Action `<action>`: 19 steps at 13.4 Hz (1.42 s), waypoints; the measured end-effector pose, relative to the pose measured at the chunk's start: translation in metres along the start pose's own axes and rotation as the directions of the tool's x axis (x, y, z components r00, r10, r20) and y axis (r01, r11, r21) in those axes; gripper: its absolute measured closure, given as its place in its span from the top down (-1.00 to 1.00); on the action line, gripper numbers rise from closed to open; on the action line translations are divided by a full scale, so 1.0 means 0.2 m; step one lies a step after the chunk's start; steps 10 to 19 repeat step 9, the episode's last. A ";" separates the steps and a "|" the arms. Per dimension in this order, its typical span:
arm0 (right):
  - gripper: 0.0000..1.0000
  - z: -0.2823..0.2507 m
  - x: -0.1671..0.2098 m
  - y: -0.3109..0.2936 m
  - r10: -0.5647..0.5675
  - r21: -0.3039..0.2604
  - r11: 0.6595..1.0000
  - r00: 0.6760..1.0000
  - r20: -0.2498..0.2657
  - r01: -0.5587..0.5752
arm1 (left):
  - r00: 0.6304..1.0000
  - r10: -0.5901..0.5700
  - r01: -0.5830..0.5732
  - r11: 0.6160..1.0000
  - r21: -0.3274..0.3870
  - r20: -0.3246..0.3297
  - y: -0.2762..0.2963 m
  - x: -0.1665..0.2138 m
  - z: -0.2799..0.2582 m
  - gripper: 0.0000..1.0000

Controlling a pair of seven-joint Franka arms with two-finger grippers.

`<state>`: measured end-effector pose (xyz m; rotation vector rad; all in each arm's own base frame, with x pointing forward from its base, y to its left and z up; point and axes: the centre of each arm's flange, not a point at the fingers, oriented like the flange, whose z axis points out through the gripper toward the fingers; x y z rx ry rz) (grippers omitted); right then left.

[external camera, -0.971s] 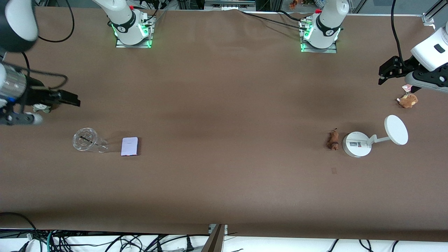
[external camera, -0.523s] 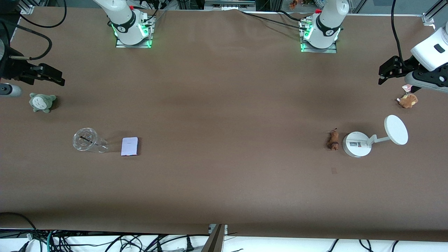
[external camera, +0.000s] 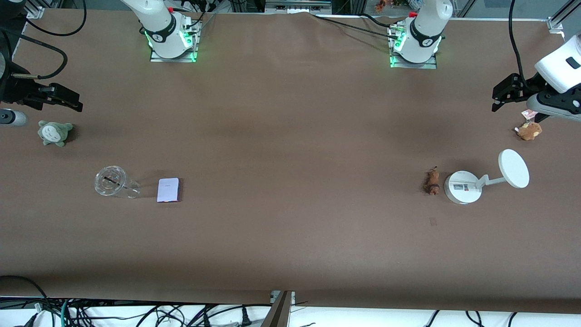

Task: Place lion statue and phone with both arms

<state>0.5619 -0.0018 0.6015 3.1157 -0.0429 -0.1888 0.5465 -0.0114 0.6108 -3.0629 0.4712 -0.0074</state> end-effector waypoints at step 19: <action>1.00 0.01 0.01 0.00 0.001 0.000 1.000 1.000 0.003 -0.001 | 1.000 0.002 -0.002 1.000 -0.002 0.006 0.00 0.01 0.01 1.00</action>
